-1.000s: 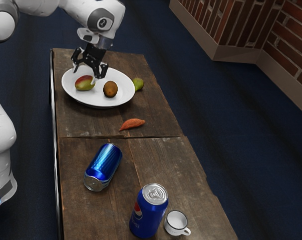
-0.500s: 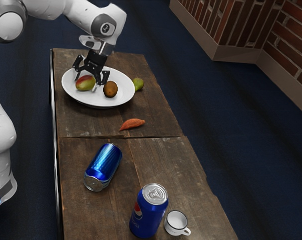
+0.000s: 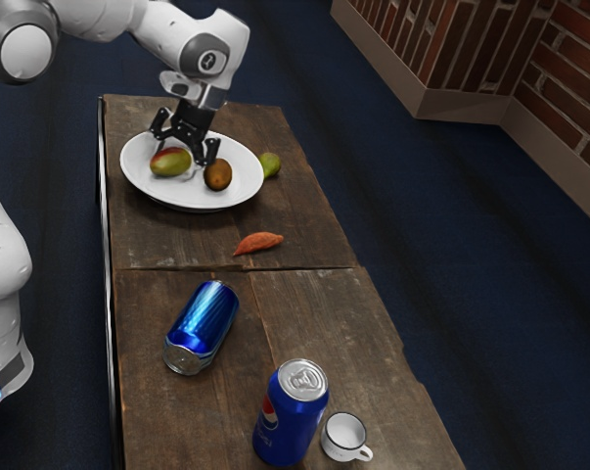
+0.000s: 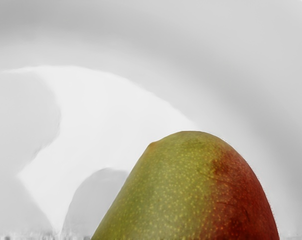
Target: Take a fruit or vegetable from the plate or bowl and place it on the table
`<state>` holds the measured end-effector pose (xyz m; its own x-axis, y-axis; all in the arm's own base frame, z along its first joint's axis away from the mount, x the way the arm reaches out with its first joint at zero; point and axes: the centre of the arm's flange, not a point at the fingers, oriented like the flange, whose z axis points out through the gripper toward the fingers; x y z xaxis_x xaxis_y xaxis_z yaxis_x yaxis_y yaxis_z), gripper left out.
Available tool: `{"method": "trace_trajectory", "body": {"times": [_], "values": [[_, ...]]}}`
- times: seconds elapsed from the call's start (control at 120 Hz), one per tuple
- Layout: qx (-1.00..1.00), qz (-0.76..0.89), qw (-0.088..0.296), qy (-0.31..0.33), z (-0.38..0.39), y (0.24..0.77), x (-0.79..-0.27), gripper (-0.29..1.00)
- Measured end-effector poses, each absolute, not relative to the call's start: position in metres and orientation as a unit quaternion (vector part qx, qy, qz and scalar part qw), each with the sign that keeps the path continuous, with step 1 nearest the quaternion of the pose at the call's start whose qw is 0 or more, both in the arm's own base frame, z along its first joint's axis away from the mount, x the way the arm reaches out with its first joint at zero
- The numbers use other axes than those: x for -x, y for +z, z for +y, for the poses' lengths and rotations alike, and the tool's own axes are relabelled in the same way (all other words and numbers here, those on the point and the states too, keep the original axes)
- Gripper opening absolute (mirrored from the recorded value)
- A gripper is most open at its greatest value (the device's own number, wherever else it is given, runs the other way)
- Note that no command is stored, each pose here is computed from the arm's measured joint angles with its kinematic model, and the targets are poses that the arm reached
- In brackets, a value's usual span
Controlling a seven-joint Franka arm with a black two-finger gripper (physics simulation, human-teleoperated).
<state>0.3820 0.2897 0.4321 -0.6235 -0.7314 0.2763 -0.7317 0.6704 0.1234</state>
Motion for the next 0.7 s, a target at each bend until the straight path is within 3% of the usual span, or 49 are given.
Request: {"method": "trace_trajectory", "body": {"times": [0.133,0.333,0.5,0.7], "values": [[-0.405,-0.903,0.145,-0.005,0.292,0.431,-0.385,0.70],[-0.409,-0.904,0.128,0.002,0.292,0.435,-0.388,0.49],[-0.413,-0.904,0.114,0.014,0.291,0.441,-0.390,0.43],[-0.398,-0.915,0.061,0.015,0.269,0.493,-0.389,0.38]]}}
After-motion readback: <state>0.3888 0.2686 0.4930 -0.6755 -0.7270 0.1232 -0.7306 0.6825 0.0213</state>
